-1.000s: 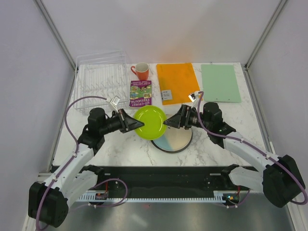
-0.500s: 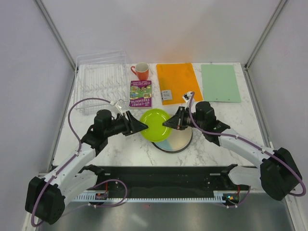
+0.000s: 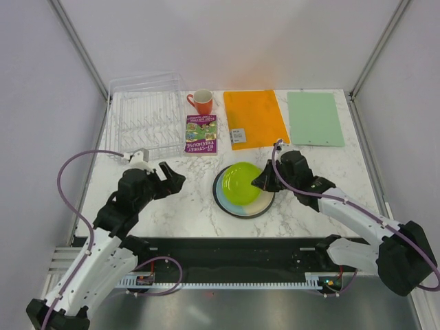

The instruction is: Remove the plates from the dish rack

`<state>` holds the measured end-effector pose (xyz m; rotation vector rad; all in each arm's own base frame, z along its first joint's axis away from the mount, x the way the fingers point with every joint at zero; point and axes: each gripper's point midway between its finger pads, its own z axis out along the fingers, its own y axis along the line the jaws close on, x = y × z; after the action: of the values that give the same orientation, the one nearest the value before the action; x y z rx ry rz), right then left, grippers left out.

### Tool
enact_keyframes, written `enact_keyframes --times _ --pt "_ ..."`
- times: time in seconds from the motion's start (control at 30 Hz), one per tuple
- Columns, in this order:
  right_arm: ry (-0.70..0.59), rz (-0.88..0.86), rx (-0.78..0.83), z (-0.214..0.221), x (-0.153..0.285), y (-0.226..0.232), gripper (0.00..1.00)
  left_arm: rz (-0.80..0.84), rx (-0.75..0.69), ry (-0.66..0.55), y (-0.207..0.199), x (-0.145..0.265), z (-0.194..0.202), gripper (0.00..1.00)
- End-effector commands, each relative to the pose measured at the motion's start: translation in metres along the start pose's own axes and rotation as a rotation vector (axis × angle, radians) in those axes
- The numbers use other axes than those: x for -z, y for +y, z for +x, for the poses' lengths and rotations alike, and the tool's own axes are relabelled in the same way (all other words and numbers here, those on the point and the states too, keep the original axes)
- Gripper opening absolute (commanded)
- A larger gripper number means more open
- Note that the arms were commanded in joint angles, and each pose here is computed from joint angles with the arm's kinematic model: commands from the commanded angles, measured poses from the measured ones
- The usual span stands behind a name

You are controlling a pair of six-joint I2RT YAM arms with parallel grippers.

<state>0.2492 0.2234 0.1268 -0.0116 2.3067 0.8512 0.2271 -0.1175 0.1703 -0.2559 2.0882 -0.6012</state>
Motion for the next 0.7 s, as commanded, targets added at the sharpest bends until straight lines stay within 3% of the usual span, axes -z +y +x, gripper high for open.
enact_keyframes --times 0.0,0.23,0.3,0.53,0.67 --pt "0.012 0.070 -0.005 0.006 -0.005 -0.017 0.01 -0.119 -0.036 -0.139 0.018 0.021 -0.032 0.97" --pt "0.055 0.138 -0.022 0.015 -0.019 -0.034 0.11 -0.142 0.022 -0.158 0.024 0.025 -0.031 0.97" --pt "0.065 0.155 -0.027 0.018 -0.020 -0.038 0.31 -0.153 0.018 -0.149 0.027 0.024 -0.027 0.97" --pt "0.046 0.252 -0.028 0.016 -0.008 -0.053 0.73 -0.169 0.017 -0.148 0.030 0.023 -0.028 0.97" --pt "0.012 0.267 0.012 0.006 0.007 -0.052 0.82 -0.185 0.006 -0.143 0.031 0.022 -0.029 1.00"
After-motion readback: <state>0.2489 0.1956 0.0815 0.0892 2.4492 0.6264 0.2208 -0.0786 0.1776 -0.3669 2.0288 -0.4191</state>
